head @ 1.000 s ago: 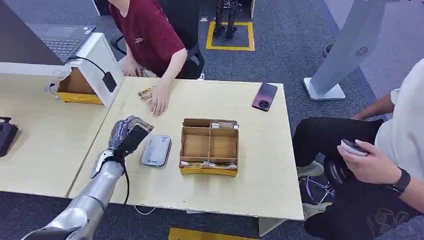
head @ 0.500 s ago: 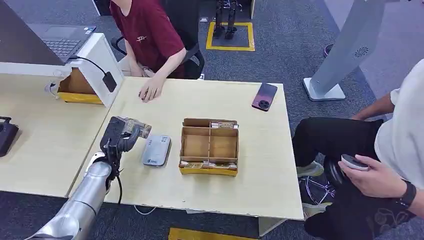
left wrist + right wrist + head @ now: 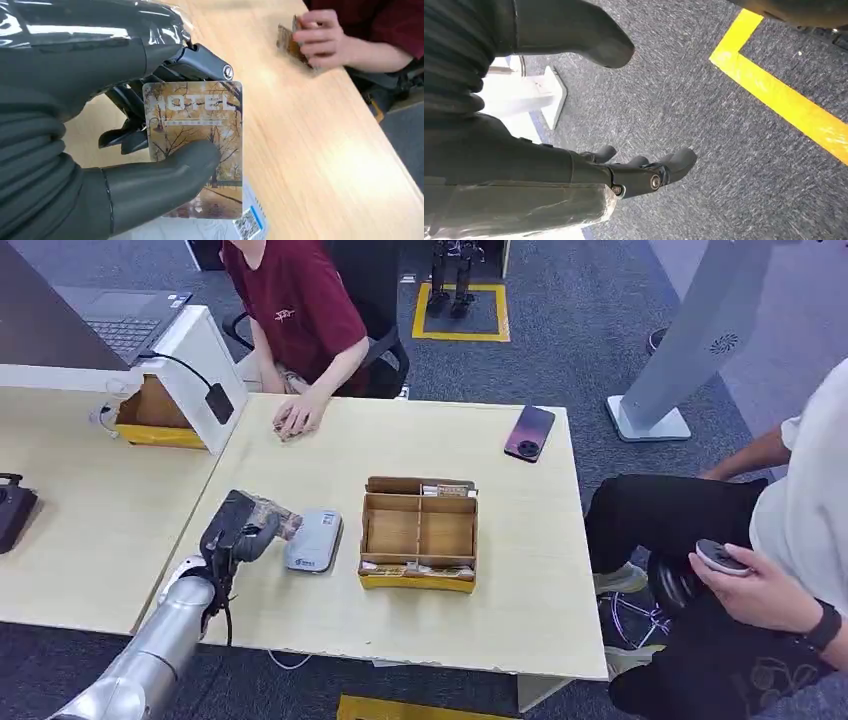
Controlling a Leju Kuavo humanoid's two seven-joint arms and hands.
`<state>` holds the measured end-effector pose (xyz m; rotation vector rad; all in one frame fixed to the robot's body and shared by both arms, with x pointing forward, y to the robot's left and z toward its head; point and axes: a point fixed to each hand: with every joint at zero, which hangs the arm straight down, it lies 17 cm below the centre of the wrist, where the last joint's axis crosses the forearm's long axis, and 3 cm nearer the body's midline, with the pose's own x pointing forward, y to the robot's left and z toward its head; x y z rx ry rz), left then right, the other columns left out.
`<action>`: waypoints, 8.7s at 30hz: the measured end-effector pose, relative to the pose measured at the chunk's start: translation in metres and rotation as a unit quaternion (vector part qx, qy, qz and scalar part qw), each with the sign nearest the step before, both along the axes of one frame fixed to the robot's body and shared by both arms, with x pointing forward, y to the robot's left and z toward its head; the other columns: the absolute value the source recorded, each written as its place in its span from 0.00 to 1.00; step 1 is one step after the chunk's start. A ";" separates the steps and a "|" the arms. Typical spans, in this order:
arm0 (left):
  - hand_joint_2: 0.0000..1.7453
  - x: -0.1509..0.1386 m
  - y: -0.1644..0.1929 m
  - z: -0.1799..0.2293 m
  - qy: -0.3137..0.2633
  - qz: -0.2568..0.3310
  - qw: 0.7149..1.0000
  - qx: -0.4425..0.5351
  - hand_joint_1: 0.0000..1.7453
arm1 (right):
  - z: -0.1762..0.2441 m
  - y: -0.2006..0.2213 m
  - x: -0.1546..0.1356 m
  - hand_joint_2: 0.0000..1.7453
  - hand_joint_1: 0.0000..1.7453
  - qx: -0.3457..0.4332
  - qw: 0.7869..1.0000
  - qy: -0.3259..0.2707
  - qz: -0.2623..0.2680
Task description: Pass the card to the sensor for recognition and then transmit it.
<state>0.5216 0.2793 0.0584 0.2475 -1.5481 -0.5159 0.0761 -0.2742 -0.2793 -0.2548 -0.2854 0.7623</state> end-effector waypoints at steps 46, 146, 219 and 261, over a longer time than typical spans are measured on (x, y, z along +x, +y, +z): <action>1.00 0.012 -0.036 -0.012 0.002 0.053 0.997 0.048 1.00 | -0.001 -0.005 -0.002 1.00 0.00 -0.009 1.000 0.010 0.015; 1.00 0.063 0.008 0.183 -0.311 0.180 0.931 0.069 0.00 | 0.004 0.025 0.023 1.00 0.00 -0.003 0.992 -0.007 0.128; 1.00 -0.127 -0.203 0.052 -0.392 -0.139 0.820 0.394 0.00 | 0.001 0.015 0.006 1.00 0.00 -0.005 0.997 -0.001 0.081; 1.00 -0.115 -0.234 0.040 -0.355 -0.147 0.849 0.362 1.00 | 0.002 0.016 0.011 1.00 0.00 -0.009 0.995 -0.006 0.099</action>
